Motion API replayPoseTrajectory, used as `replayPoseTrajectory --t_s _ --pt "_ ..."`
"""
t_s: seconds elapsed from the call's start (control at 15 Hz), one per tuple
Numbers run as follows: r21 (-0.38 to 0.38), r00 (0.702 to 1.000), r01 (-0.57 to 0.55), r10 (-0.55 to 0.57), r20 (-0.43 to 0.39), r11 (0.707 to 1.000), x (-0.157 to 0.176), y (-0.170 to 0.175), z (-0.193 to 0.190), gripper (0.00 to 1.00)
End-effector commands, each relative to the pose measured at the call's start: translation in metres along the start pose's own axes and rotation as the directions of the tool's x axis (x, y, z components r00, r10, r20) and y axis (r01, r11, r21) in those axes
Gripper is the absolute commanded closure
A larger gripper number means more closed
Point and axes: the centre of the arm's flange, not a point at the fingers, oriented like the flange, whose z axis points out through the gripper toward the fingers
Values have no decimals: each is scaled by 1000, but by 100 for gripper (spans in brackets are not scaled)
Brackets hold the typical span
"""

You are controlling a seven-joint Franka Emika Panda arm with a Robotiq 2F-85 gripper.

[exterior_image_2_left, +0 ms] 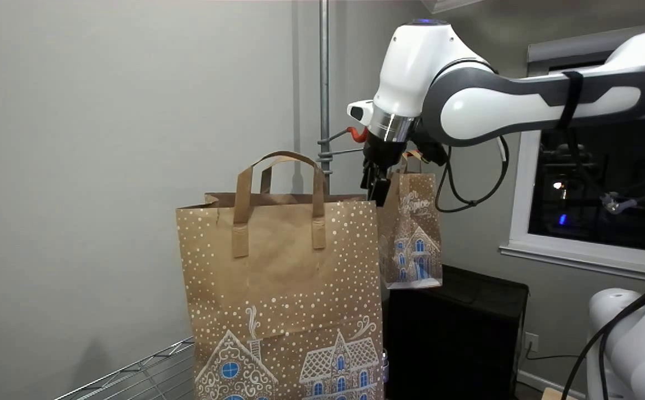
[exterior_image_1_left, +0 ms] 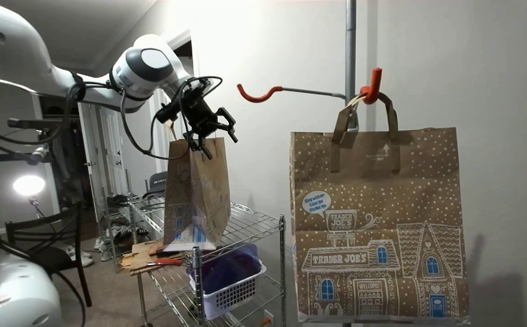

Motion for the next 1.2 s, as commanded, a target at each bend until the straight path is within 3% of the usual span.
replayPoseTrajectory --t_s 0.0,0.07,0.53,1.13 --pt "-32 999 22 -22 -25 999 -11 -5 21 0" --pt "-2 1000 3 -3 -9 1000 -3 -3 10 0" --pt "7 999 21 -21 -30 1000 -1 -10 19 0" --pt "189 993 90 -73 -95 978 30 -84 111 0"
